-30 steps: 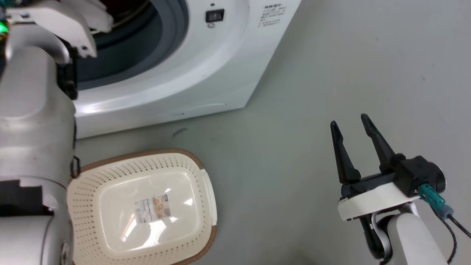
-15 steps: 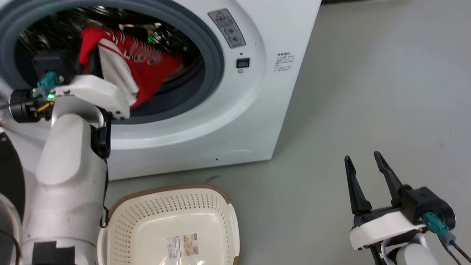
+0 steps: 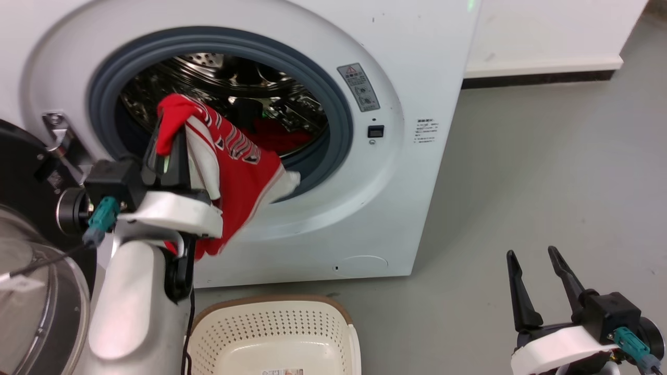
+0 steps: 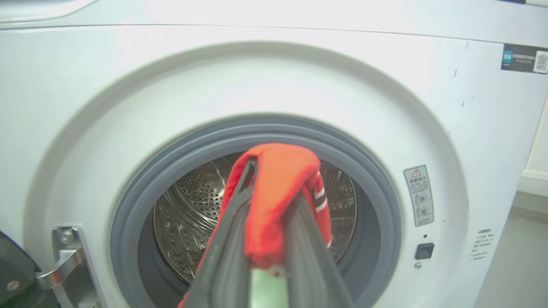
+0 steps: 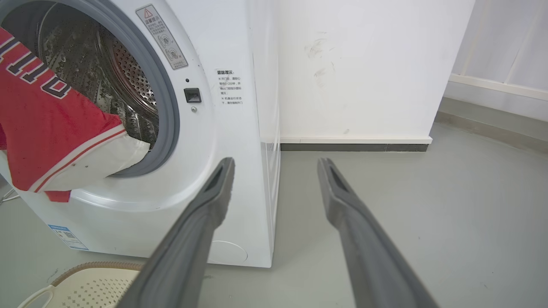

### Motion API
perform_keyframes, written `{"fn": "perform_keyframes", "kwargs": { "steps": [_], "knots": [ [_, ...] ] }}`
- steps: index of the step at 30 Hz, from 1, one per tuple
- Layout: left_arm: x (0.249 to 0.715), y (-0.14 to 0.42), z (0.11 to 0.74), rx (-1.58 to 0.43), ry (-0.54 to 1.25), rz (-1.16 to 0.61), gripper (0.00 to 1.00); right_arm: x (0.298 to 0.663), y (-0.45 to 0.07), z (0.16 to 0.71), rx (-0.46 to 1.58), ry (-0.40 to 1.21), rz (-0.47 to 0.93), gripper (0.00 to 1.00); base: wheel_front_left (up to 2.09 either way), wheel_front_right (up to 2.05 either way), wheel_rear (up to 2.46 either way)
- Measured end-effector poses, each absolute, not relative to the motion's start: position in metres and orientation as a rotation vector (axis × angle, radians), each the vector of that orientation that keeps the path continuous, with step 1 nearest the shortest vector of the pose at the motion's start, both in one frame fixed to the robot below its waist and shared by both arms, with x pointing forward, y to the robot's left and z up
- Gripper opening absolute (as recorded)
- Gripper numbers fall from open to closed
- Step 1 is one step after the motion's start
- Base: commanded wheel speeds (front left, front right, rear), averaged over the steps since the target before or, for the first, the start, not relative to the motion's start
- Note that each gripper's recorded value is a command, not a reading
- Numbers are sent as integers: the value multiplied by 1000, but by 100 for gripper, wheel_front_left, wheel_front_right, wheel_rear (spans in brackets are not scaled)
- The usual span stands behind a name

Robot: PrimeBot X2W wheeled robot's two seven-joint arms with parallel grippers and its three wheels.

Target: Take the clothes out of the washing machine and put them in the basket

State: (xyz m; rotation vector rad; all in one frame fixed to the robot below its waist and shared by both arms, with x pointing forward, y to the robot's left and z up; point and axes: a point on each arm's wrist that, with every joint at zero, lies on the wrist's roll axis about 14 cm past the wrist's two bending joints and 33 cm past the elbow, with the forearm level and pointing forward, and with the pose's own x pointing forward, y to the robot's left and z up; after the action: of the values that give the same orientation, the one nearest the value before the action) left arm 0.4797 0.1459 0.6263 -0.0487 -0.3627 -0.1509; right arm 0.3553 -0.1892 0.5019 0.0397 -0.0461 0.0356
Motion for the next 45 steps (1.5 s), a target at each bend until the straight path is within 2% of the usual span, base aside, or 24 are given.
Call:
{"fn": "perform_keyframes", "kwargs": {
  "steps": [6, 11, 14, 24, 33, 45],
  "knots": [
    [438, 150, 627, -48, -403, -146, 0, 352, -179, 509, 40, -58, 66, 100, 0, 0, 0],
    [407, 145, 608, -56, -368, -150, 0, 351, -173, 511, 40, -60, 85, 100, 0, 0, 0],
    [392, 145, 582, -68, -286, -138, 0, 353, -172, 513, 39, -64, 92, 100, 0, 0, 0],
    [355, 149, 436, -157, 182, -48, 0, 368, -162, 494, 43, -2, 120, 100, 0, 0, 0],
    [366, 141, 350, -185, 446, -35, 0, 414, -145, 474, 35, 35, 171, 100, 0, 0, 0],
    [401, 134, 244, -178, 725, -22, 0, 464, -130, 400, 49, 152, 212, 100, 0, 0, 0]
  ]
}}
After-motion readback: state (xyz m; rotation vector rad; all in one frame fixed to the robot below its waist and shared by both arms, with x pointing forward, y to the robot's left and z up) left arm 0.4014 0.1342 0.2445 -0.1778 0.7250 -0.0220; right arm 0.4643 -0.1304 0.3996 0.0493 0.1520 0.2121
